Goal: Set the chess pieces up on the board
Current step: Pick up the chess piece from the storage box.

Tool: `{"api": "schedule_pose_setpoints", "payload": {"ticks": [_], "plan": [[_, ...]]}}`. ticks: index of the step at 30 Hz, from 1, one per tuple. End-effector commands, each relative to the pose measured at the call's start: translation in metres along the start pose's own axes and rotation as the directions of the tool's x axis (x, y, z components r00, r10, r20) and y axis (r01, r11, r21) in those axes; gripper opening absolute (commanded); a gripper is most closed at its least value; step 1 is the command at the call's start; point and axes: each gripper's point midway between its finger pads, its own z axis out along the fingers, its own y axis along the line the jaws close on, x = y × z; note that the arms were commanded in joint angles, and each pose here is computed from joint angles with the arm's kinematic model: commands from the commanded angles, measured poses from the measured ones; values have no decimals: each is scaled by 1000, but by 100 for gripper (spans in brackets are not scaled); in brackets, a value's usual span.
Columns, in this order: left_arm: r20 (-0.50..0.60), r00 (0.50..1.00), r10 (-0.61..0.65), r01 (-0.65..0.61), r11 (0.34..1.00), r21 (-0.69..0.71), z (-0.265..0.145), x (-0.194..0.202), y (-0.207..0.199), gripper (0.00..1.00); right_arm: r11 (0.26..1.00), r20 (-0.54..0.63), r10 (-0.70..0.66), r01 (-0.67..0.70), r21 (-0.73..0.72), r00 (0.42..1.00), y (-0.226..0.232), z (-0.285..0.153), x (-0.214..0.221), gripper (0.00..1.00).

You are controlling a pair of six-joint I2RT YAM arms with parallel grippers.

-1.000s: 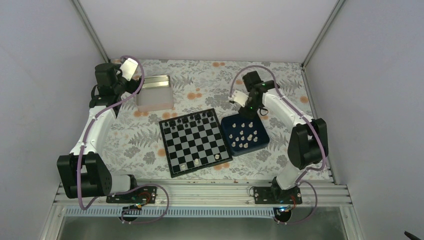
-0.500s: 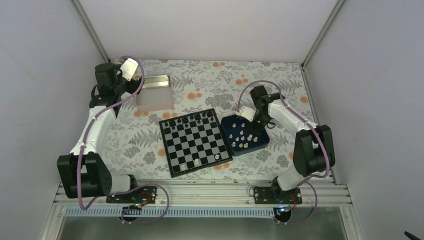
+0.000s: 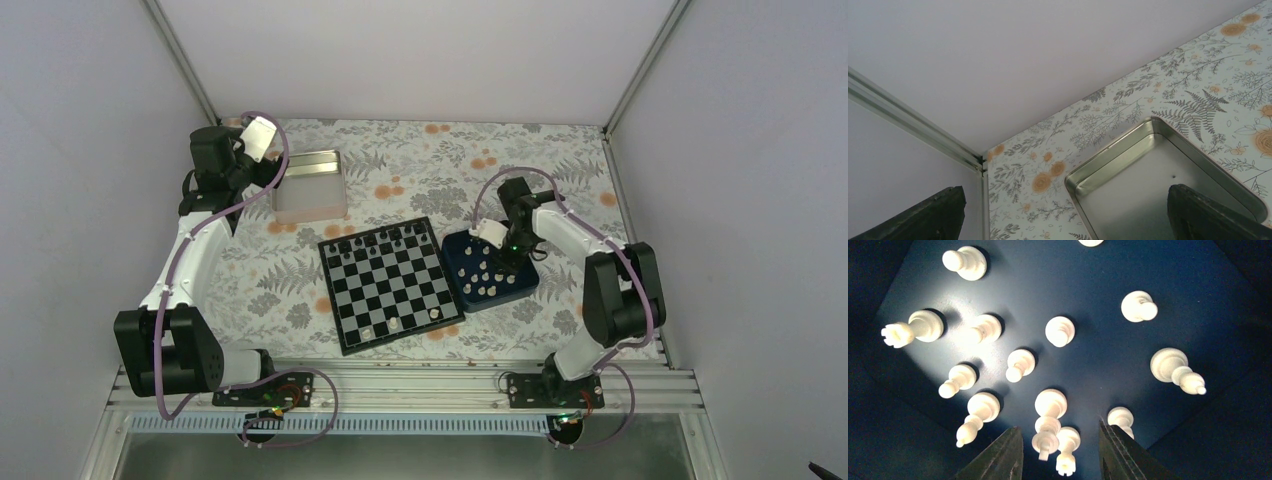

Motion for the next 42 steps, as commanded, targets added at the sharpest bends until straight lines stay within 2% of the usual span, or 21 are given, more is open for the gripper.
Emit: {"api": "schedule_pose_setpoints", "payload": {"ticks": [1,12,19,28,33,42], "plan": [[11,1000,-1,1,1000,-1,0,0,2,100,1000,-1,8,-8,-28,1000,1,11,1,40],[9,1000,-3,3,1000,1,0,1,1,100,999,-21,11,-12,-31,1000,4,14,6,39],[12,1000,-2,2,1000,1,-1,0,1,100,999,-26,13,-14,-37,1000,4,17,8,33],[12,1000,-2,2,1000,2,-1,0,1,100,998,-45,14,-16,-58,999,6,23,9,18],[15,1000,-1,1,1000,4,-1,0,0,100,998,-38,15,-17,-61,999,7,14,6,9],[19,1000,-1,1,1000,0,-2,-2,2,100,999,30,-39,38,21,999,10,-40,-21,4]]}}
